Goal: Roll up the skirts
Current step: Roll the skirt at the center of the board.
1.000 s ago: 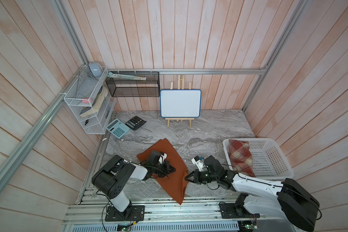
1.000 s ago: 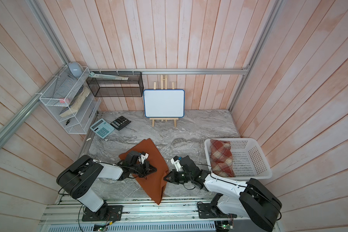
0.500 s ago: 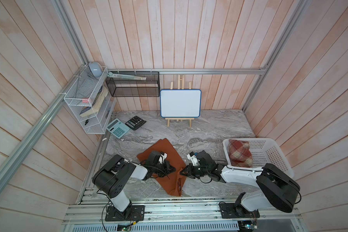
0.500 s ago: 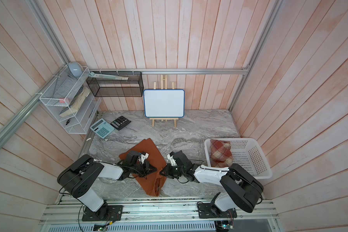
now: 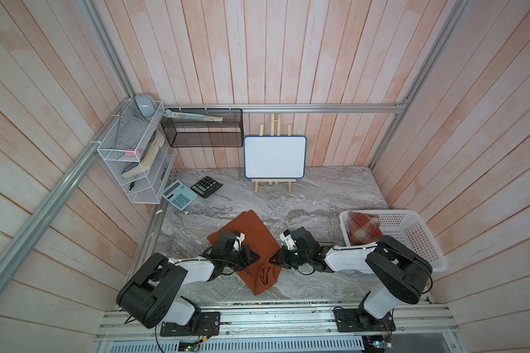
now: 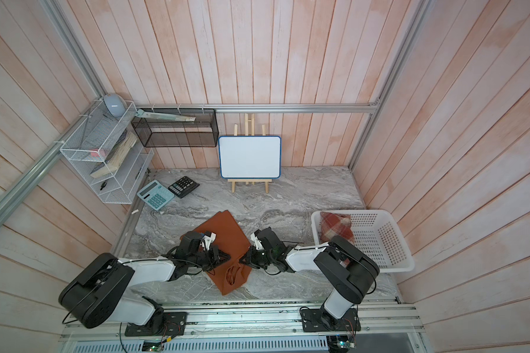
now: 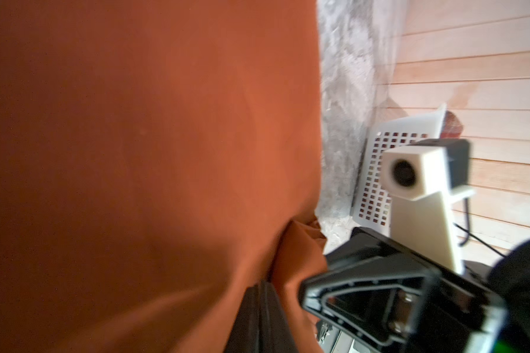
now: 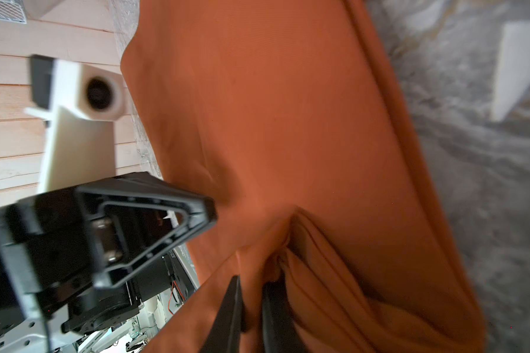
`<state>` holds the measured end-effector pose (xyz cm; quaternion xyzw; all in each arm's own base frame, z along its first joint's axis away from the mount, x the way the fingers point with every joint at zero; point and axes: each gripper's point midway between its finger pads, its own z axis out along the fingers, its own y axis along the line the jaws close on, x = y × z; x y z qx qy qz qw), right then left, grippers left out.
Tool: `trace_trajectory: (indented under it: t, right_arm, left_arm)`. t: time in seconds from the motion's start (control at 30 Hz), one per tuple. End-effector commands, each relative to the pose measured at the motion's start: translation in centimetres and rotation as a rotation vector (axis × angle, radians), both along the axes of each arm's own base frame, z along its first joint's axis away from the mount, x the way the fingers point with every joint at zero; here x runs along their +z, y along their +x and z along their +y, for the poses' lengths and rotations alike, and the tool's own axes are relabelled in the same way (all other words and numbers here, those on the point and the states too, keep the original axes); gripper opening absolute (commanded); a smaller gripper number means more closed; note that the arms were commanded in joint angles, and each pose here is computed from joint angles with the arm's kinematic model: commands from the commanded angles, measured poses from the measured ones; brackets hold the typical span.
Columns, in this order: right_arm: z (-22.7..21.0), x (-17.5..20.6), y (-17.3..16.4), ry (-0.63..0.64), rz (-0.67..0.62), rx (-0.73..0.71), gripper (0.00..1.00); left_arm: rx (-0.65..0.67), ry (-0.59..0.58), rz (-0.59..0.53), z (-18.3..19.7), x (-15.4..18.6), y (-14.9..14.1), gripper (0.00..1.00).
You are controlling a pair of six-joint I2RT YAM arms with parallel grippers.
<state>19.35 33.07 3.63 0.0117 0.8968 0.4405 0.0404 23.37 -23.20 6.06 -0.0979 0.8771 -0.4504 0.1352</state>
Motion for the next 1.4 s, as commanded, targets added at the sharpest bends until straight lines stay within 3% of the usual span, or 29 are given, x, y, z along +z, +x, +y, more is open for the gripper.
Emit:
trace_trajectory:
  t: [0.0, 0.17, 0.27, 0.43, 0.63, 0.77, 0.9, 1.07, 1.37]
  right_arm:
    - [-0.1, -0.6, 1.2, -0.025, -0.031, -0.03, 0.22]
    - [0.3, -1.1, 1.3, -0.025, -0.028, -0.026, 0.29]
    - [0.5, -1.0, 1.6, -0.025, -0.031, -0.038, 0.29]
    - [0.6, -1.0, 2.0, -0.029, -0.032, -0.049, 0.29]
    - [0.7, -1.0, 2.0, -0.028, -0.023, -0.058, 0.3]
    - [0.8, -0.8, 2.0, -0.024, -0.027, -0.056, 0.3]
    - [0.9, -0.4, 1.8, -0.016, -0.031, -0.053, 0.3]
    - [1.1, -0.1, 1.5, -0.006, -0.035, -0.038, 0.31]
    - [1.3, 2.7, 1.8, 0.04, -0.102, -0.041, 0.39]
  left_arm:
    - [0.059, 0.093, -0.063, 1.7, 2.1, 0.7, 0.23]
    - [-0.03, 0.095, -0.113, 1.1, 5.6, -1.7, 0.2]
    - [-0.141, 0.068, -0.102, -0.1, 5.8, -4.5, 0.0]
    - [-0.348, 0.021, -0.072, -2.5, 5.1, -9.8, 0.0]
    - [-0.478, -0.025, -0.106, -5.2, 6.2, -12.9, 0.0]
    - [-0.459, 0.049, -0.075, -5.4, 3.6, -12.4, 0.0]
    - [-0.264, 0.229, -0.124, -3.4, 1.0, -8.8, 0.0]
    - [-0.086, 0.316, -0.181, -1.6, -0.4, -5.9, 0.0]
    - [-0.079, 0.408, -0.055, -0.2, -5.2, -6.8, 0.0]
